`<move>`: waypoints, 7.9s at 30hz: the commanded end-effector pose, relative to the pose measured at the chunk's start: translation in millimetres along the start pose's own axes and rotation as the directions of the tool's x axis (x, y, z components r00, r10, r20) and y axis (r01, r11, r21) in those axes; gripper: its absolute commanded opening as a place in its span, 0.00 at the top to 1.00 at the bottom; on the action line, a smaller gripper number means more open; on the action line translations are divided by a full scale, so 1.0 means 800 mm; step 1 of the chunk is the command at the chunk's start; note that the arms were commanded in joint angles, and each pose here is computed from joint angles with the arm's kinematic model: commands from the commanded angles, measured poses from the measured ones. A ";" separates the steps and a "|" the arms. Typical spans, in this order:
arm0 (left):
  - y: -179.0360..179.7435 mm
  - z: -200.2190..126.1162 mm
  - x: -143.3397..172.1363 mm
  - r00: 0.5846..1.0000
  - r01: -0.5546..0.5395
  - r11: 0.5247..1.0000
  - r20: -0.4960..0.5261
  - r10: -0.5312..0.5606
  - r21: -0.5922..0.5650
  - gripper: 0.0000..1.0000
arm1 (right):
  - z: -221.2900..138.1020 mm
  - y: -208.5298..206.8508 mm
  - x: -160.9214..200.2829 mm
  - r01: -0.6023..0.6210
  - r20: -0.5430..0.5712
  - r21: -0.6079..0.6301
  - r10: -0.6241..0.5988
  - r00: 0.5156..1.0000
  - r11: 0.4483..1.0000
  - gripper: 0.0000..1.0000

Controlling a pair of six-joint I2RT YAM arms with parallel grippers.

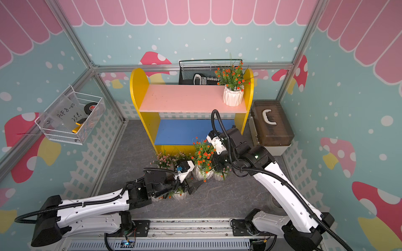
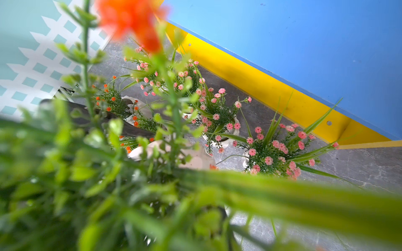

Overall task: Place the baby's breath potted plants on the rack by color
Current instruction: Pick up the baby's breath potted plant from the center of the board, then place the baby's breath potted plant on the rack.

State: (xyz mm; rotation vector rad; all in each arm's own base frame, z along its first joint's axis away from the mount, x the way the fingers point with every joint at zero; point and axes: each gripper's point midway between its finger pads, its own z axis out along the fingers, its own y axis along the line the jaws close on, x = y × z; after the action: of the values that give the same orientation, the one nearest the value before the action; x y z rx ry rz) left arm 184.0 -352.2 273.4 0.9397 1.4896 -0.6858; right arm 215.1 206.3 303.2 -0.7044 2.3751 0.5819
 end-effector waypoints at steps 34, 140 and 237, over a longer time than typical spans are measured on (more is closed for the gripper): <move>0.017 0.016 -0.048 0.997 0.006 0.996 0.072 0.001 -0.089 0.29 | -0.030 0.005 -0.023 0.013 0.140 -0.028 -0.009 0.990 1.000 0.77; 0.327 0.171 -0.285 0.974 0.163 0.919 0.205 -0.093 -0.359 0.28 | -0.043 -0.055 0.116 -0.121 0.238 0.089 0.097 0.966 0.989 0.59; 0.157 -0.194 -0.010 0.949 0.294 0.815 0.051 -0.312 -0.500 0.02 | 0.261 0.097 0.112 -0.002 0.026 -0.017 0.002 1.000 1.000 0.74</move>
State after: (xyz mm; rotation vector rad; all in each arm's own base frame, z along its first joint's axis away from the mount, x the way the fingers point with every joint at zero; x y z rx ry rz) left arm 213.2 -162.3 321.6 0.3292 1.7355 -0.4680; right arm 192.9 338.7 107.8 -0.6848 2.3595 0.5835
